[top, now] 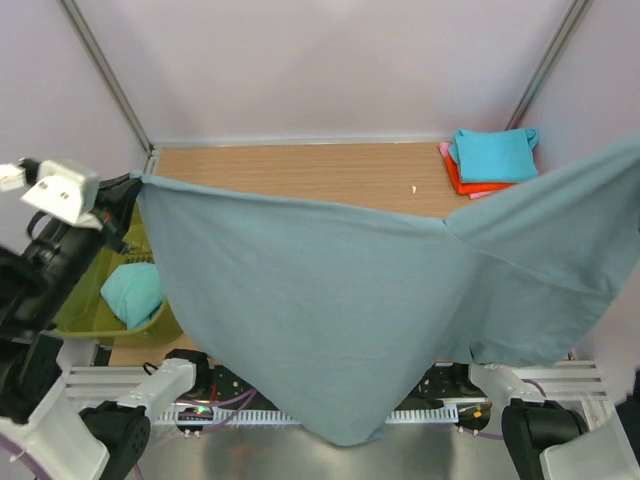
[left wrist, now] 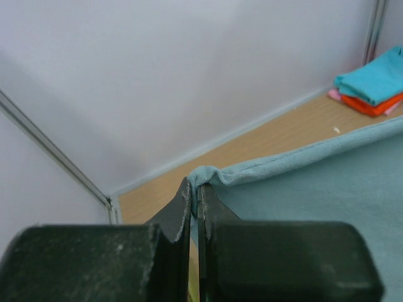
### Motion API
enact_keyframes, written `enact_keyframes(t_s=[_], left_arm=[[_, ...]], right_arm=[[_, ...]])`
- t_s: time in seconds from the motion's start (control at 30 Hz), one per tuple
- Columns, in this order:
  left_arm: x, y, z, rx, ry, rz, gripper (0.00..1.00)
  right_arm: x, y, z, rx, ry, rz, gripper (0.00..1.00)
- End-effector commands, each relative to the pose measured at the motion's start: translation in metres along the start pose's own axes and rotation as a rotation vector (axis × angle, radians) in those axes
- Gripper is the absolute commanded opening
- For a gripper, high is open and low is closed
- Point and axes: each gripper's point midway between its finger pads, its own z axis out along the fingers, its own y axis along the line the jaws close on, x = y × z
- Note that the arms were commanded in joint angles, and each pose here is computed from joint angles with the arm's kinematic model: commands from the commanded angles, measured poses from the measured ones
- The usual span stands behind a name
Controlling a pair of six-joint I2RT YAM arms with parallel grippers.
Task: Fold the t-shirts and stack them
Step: Flatten the tshirt out
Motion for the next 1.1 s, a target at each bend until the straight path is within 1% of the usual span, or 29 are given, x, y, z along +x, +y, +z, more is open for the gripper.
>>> enact_keyframes(t_s=[0.0,0.03,0.07,0.1,0.13,0.17,0.23,0.27,0.3,0.33,0.37,0.4,0.43,0.47,0.5,0.53,0.57,0.6,0.67,0.7,0.73,0.8,0.83,0.87,0.9,1.07], left_arm=[[0.045,0.016,0.049,-0.029,0.135,0.016,0.0],[0.055,0.016,0.057,-0.024,0.159,0.013,0.0],[0.082,0.012,0.072,0.002,0.23,0.0,0.0],[0.094,0.011,0.08,0.013,0.262,-0.003,0.0],[0.106,0.01,0.088,0.022,0.287,-0.009,0.0],[0.136,0.006,0.1,0.044,0.359,-0.028,0.0],[0.163,0.003,0.116,0.063,0.412,-0.032,0.0],[0.177,0.003,0.122,0.064,0.44,-0.037,0.0],[0.208,-0.004,0.132,0.091,0.511,-0.056,0.0],[0.218,-0.004,0.14,0.095,0.524,-0.053,0.0],[0.232,-0.006,0.146,0.106,0.555,-0.058,0.0],[0.261,-0.01,0.155,0.124,0.622,-0.068,0.0],[0.274,-0.009,0.163,0.129,0.643,-0.065,0.0],[0.287,-0.012,0.169,0.143,0.673,-0.07,0.0],[0.297,-0.013,0.174,0.152,0.695,-0.076,0.0],[0.321,-0.017,0.185,0.174,0.751,-0.091,0.0],[0.33,-0.019,0.191,0.185,0.773,-0.096,0.0],[0.343,-0.021,0.197,0.197,0.802,-0.105,0.0],[0.371,-0.024,0.212,0.208,0.862,-0.128,0.0],[0.379,-0.023,0.218,0.205,0.874,-0.131,0.0],[0.396,-0.023,0.227,0.203,0.908,-0.134,0.0],[0.41,-0.021,0.236,0.187,0.933,-0.139,0.0],[0.424,-0.018,0.245,0.176,0.96,-0.136,0.0],[0.428,-0.015,0.249,0.164,0.968,-0.132,0.0],[0.436,-0.014,0.252,0.153,0.984,-0.132,0.0],[0.463,-0.003,0.272,0.093,1.016,-0.108,0.0]], right_arm=[[0.119,0.03,0.067,-0.108,0.231,0.01,0.01],[0.141,0.04,0.07,-0.148,0.275,0.017,0.01],[0.164,0.053,0.073,-0.204,0.316,0.026,0.01],[0.213,0.066,0.075,-0.242,0.42,0.043,0.01],[0.239,0.074,0.077,-0.271,0.473,0.048,0.01],[0.264,0.083,0.074,-0.316,0.529,0.037,0.01],[0.337,0.103,0.069,-0.384,0.684,0.045,0.01],[0.359,0.109,0.064,-0.413,0.737,0.044,0.01],[0.388,0.116,0.06,-0.445,0.793,0.033,0.01],[0.422,0.126,0.058,-0.477,0.858,0.034,0.01],[0.444,0.13,0.057,-0.493,0.893,0.032,0.01],[0.464,0.136,0.056,-0.511,0.923,0.03,0.01],[0.481,0.14,0.057,-0.535,0.94,0.011,0.01],[0.522,0.151,0.055,-0.559,1.0,0.014,0.01],[0.533,0.153,0.062,-0.565,1.005,0.003,0.01],[0.554,0.158,0.063,-0.578,1.033,-0.02,0.01],[0.595,0.17,0.057,-0.602,1.099,-0.015,0.01],[0.607,0.172,0.071,-0.595,1.091,-0.022,0.01],[0.636,0.183,0.078,-0.596,1.115,-0.045,0.01],[0.668,0.194,0.082,-0.604,1.139,-0.055,0.01],[0.681,0.202,0.083,-0.615,1.146,-0.067,0.01],[0.719,0.215,0.089,-0.599,1.167,-0.094,0.01],[0.728,0.236,0.089,-0.62,1.163,-0.102,0.01],[0.735,0.241,0.096,-0.602,1.146,-0.121,0.01],[0.748,0.257,0.096,-0.607,1.136,-0.134,0.01],[0.768,0.291,0.115,-0.581,1.004,-0.212,0.01]])
